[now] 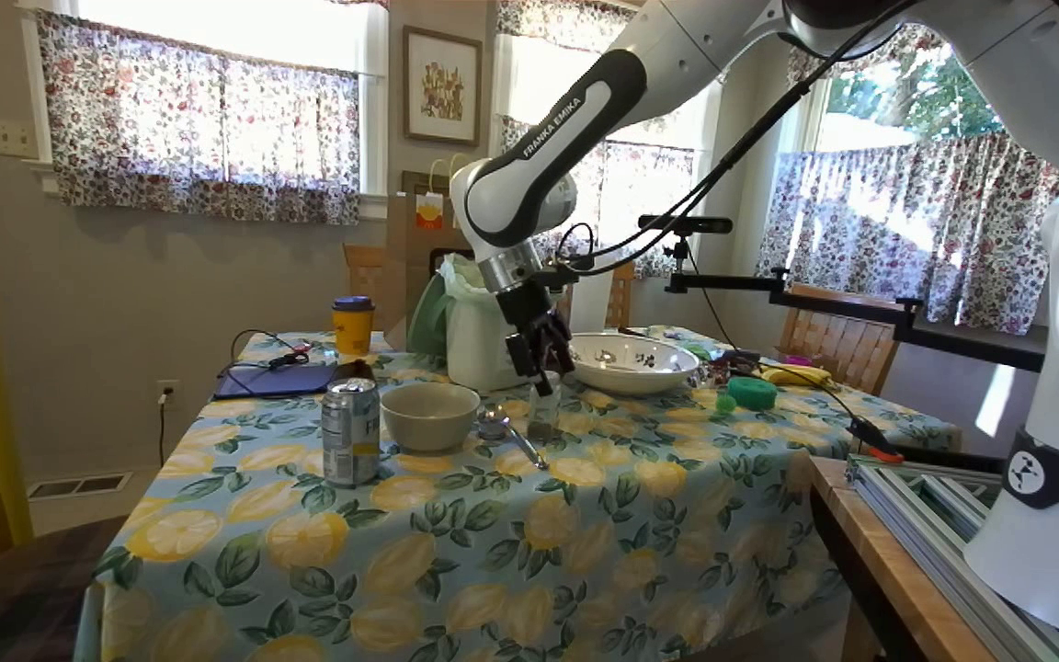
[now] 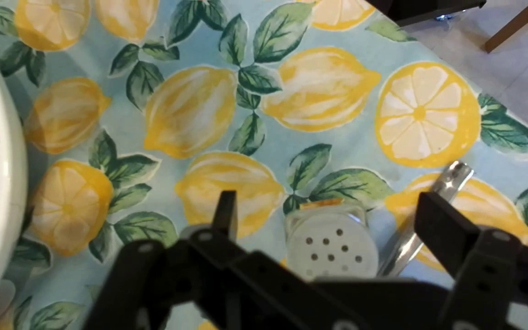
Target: Put some of the contents of the clear glass container into the bowl on the left
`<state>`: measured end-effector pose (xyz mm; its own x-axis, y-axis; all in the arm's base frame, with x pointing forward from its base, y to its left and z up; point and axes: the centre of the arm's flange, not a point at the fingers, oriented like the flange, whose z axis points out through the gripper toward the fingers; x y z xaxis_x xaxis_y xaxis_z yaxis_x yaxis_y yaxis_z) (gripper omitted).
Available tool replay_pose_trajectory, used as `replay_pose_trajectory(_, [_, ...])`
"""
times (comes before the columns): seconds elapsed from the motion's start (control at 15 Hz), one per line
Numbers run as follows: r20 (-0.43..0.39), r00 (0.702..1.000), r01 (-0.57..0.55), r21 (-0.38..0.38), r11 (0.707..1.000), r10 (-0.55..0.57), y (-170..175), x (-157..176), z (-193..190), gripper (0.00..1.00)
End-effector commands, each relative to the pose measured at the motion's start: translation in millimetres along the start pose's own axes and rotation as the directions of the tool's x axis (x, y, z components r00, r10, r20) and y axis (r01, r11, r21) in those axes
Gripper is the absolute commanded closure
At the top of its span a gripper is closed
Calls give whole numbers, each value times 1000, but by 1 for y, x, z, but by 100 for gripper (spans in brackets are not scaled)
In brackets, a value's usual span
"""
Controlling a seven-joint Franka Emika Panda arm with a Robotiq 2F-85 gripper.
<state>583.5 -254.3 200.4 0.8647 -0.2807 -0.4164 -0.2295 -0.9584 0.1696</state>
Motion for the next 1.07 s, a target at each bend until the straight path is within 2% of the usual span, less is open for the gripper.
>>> replay_pose_trajectory(0.0, [26, 1000, 14, 8, 1000, -14, -3, 21, -7, 0])
replay_pose_trajectory(0.6, [122, 993, 0, 6, 1000, -1, 9, 34, 4, 0])
replay_pose_trajectory(1.0, [144, 990, 1, 23, 1000, -4, 13, 46, 10, 0])
